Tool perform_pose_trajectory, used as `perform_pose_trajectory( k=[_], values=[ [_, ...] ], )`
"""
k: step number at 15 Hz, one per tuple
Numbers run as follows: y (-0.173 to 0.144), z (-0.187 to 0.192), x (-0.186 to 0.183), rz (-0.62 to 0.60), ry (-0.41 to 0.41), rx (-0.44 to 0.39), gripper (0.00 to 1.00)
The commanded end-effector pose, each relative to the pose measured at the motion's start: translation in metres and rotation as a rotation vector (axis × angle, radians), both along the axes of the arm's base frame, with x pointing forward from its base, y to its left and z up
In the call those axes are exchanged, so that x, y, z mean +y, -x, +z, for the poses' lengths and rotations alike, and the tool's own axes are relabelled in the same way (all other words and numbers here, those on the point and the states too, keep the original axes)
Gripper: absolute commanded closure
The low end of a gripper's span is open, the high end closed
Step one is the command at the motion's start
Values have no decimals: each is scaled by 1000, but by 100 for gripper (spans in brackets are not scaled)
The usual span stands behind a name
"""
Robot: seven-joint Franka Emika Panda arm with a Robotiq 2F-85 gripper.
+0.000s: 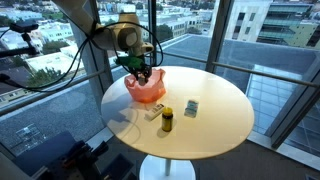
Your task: Take the white bottle out of the plastic bag and put it on the table
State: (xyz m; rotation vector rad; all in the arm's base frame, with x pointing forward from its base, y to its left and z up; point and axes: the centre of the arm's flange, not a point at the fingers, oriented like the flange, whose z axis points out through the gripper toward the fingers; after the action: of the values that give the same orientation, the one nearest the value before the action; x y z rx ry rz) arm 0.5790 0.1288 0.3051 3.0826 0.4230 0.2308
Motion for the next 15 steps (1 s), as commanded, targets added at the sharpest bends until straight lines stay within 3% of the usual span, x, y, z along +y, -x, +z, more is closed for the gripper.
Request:
perform_pose_trajectory(
  k=[1, 15],
  values=[
    [16, 21, -1, -18, 7, -16, 60],
    [79, 41, -17, -27, 7, -18, 60]
  ],
)
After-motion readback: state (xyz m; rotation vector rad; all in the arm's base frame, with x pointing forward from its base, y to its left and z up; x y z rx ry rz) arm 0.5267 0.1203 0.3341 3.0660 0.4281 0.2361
